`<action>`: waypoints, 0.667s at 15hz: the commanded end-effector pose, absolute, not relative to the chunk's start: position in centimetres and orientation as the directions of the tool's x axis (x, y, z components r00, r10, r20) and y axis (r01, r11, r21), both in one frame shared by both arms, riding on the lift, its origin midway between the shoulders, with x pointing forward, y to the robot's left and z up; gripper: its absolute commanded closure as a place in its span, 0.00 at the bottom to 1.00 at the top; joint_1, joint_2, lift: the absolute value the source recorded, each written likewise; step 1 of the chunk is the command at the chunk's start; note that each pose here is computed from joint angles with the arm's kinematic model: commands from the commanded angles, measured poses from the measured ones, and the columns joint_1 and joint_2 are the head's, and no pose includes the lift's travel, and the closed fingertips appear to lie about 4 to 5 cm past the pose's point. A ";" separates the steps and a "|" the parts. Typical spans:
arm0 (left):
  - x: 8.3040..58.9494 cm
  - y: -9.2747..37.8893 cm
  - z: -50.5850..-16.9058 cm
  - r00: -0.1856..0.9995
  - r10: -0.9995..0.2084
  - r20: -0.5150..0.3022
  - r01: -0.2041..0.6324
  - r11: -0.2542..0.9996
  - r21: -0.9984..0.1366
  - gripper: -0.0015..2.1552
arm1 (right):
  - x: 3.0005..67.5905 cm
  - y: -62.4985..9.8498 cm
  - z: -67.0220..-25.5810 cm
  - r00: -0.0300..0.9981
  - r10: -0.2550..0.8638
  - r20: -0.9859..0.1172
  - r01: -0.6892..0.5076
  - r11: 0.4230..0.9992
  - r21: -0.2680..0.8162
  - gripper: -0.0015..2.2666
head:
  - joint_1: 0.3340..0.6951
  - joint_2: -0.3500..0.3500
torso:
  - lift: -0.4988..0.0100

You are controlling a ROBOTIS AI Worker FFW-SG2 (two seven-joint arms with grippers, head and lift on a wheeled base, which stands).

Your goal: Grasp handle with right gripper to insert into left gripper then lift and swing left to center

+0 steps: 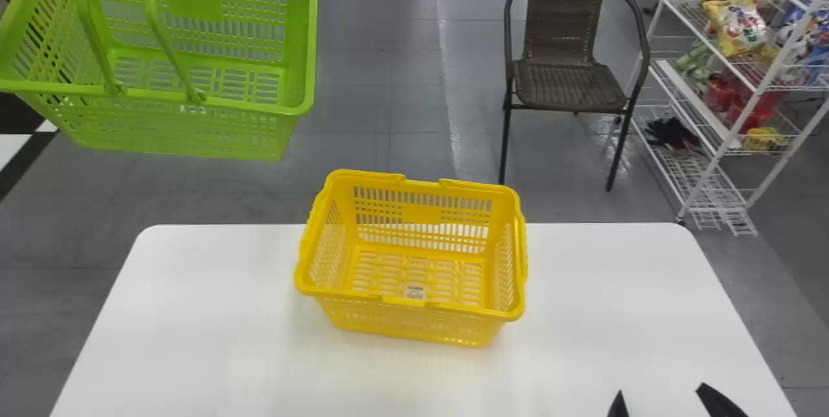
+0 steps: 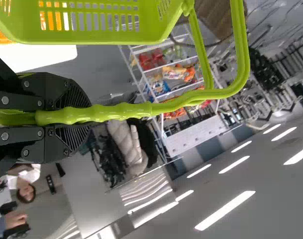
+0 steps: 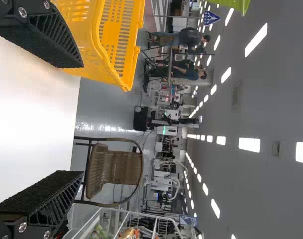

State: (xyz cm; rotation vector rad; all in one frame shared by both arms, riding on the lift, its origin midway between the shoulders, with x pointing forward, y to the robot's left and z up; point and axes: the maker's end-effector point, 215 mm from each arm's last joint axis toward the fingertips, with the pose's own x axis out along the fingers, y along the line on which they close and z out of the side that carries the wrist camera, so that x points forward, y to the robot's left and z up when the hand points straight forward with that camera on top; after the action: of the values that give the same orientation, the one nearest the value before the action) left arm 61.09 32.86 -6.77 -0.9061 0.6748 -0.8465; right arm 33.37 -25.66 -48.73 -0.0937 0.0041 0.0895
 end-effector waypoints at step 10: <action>47.7 47.0 -17.3 0.623 -0.743 -0.244 0.229 0.472 -0.851 0.99 | 34.2 -27.3 -48.9 0.998 0.060 -0.015 -0.061 0.993 -0.097 0.02 | 1.00 0.85 | 0.98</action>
State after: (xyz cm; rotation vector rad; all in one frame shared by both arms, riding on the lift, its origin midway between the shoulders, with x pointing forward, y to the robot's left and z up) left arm 49.89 46.34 -15.92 -0.9049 0.6494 -0.6664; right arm 34.15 -26.83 -48.86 -0.0983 0.0118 0.0686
